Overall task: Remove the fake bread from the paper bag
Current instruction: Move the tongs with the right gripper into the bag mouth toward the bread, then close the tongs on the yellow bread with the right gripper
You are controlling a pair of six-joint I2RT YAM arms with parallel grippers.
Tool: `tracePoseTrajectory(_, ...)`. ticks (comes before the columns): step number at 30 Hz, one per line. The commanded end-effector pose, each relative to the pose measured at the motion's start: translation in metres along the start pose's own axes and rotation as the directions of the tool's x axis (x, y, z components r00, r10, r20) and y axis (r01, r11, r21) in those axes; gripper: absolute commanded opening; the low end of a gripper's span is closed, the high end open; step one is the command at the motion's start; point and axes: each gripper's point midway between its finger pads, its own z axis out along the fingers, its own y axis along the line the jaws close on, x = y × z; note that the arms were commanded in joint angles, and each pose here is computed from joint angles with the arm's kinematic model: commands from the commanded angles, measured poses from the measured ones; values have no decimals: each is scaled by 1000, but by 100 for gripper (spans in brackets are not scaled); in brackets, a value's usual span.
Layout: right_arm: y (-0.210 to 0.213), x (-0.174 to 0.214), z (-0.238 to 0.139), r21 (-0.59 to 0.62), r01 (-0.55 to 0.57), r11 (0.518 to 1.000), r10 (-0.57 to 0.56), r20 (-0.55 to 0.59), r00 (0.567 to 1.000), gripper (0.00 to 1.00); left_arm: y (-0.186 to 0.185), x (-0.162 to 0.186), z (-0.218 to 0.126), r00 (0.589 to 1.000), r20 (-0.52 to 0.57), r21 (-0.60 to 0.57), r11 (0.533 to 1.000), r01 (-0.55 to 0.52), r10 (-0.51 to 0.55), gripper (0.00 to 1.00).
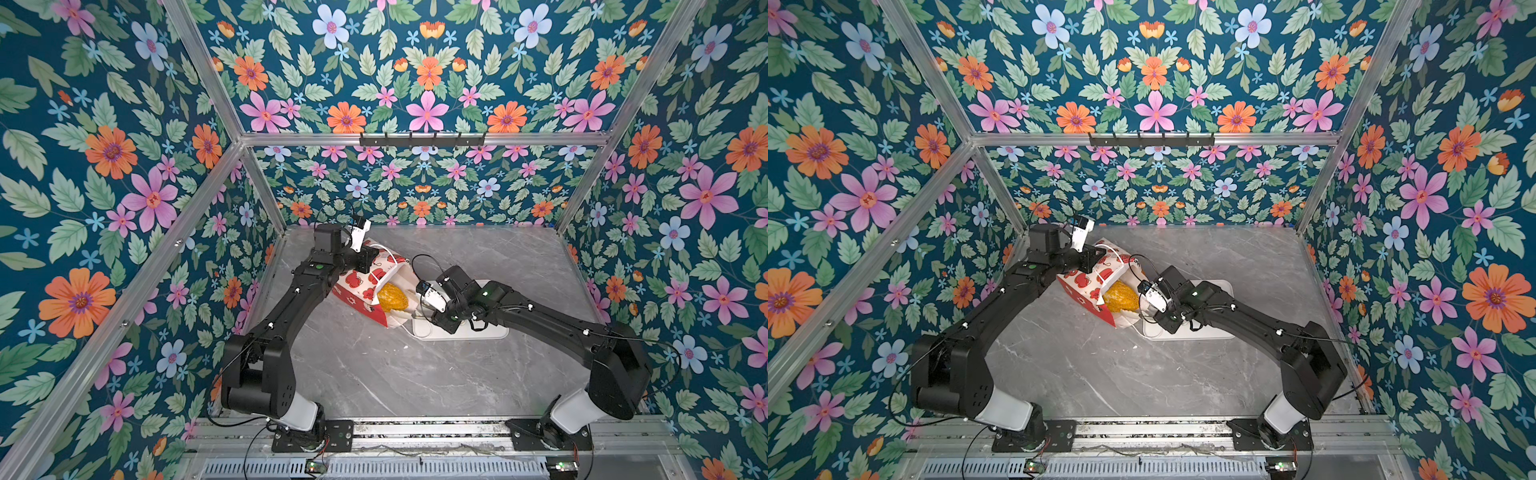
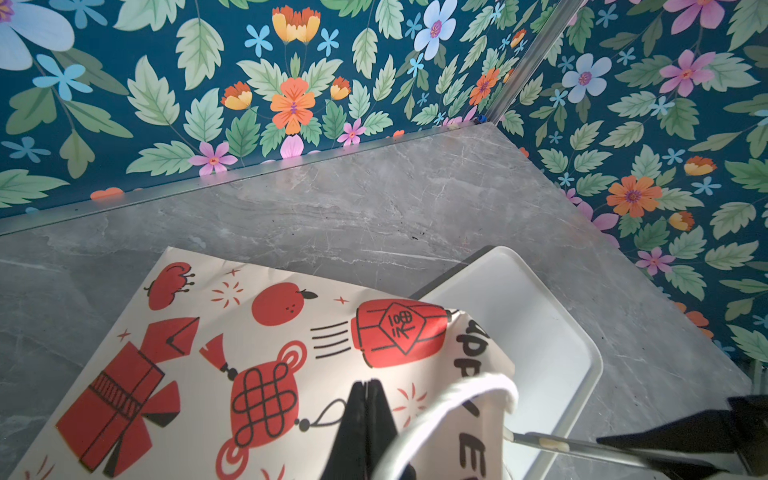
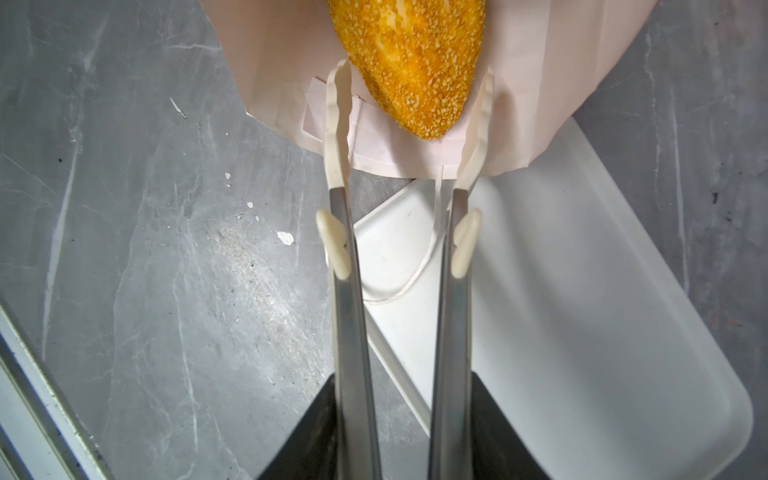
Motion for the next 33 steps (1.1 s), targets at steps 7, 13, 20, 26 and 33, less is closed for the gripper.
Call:
tracePoseTrajectory(7, -1, -24, -5, 0, 108, 994, -108, 73, 992, 46, -9, -4, -5, 1000, -2, 35, 999, -22, 22, 0)
tracePoseTrajectory(13, -2, -30, 2, -19, 122, 992, -120, 66, 991, 47, -11, -3, -4, 1000, -5, 48, 999, -21, 22, 0)
tracePoseTrajectory(20, -9, -31, 18, -42, 112, 993, -111, 35, 993, 48, -12, -1, -5, 1000, -9, 58, 998, -21, 21, 0)
tracePoseTrajectory(26, -14, -30, 27, -67, 104, 992, -102, 25, 994, 49, -13, -1, -4, 1000, -10, 62, 998, -21, 22, 0)
tracePoseTrajectory(33, -10, -28, 38, -113, 85, 990, -86, -3, 996, 47, -13, -1, -3, 1000, -12, 64, 998, -20, 21, 0)
